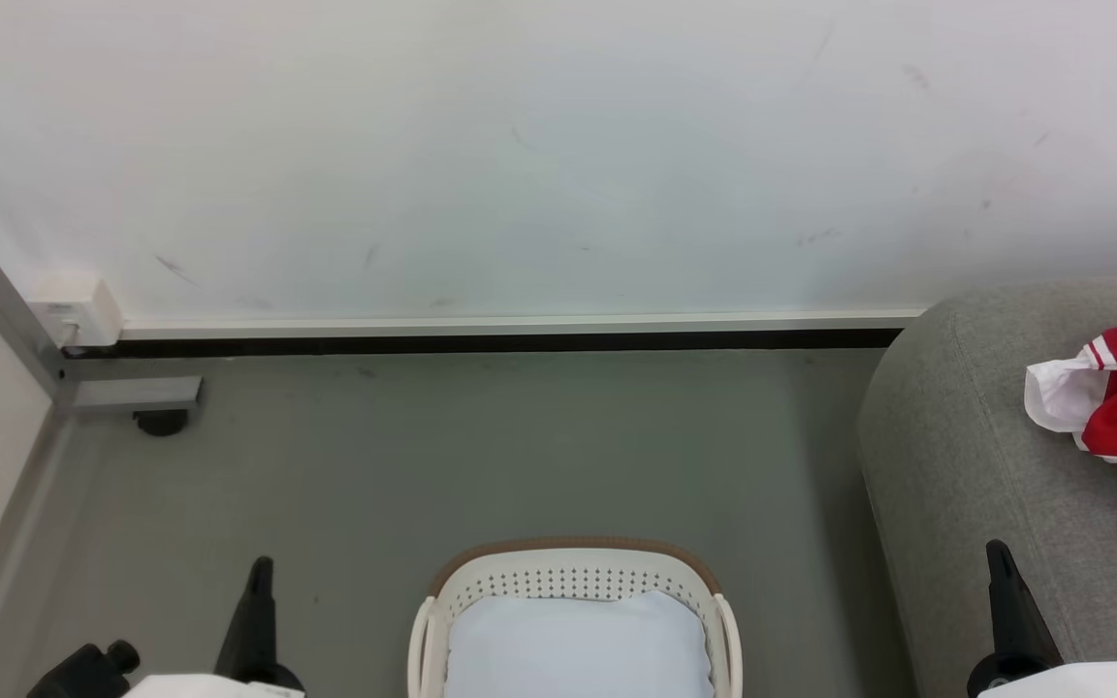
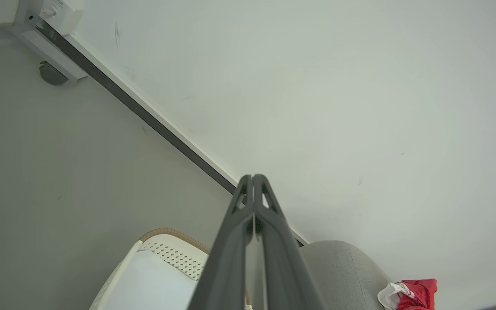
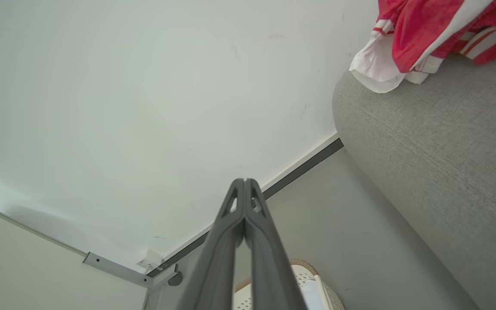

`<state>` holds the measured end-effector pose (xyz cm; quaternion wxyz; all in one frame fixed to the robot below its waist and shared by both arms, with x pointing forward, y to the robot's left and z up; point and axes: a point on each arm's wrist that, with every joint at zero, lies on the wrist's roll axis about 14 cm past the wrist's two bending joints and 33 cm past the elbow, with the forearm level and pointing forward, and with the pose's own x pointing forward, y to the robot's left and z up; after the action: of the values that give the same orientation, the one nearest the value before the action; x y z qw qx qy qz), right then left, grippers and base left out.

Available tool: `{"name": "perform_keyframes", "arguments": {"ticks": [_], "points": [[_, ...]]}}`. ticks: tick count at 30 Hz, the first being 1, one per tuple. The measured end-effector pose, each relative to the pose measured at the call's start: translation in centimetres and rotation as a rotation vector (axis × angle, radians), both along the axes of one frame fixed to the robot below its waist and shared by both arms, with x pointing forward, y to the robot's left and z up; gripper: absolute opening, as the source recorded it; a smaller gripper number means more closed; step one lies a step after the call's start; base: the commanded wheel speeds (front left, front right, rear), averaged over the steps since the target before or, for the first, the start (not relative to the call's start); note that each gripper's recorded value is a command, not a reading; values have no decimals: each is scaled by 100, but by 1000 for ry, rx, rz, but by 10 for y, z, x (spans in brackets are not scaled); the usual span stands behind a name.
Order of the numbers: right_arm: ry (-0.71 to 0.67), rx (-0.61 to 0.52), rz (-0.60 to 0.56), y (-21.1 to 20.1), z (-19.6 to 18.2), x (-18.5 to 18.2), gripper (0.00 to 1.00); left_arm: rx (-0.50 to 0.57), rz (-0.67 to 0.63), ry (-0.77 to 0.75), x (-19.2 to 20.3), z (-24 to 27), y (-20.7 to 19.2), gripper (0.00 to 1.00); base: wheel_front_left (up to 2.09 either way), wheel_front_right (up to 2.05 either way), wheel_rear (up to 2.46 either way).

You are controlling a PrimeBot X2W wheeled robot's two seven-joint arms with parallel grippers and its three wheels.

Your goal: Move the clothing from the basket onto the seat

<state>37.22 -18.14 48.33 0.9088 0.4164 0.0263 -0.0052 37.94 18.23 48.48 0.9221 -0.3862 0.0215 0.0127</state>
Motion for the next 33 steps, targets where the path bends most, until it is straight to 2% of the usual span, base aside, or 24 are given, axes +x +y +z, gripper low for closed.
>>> {"name": "perform_keyframes", "arguments": {"ticks": [33], "points": [[8, 332, -36, -11, 6, 7, 0, -365, 26, 8, 4, 4, 8, 0, 0, 0, 0]]}}
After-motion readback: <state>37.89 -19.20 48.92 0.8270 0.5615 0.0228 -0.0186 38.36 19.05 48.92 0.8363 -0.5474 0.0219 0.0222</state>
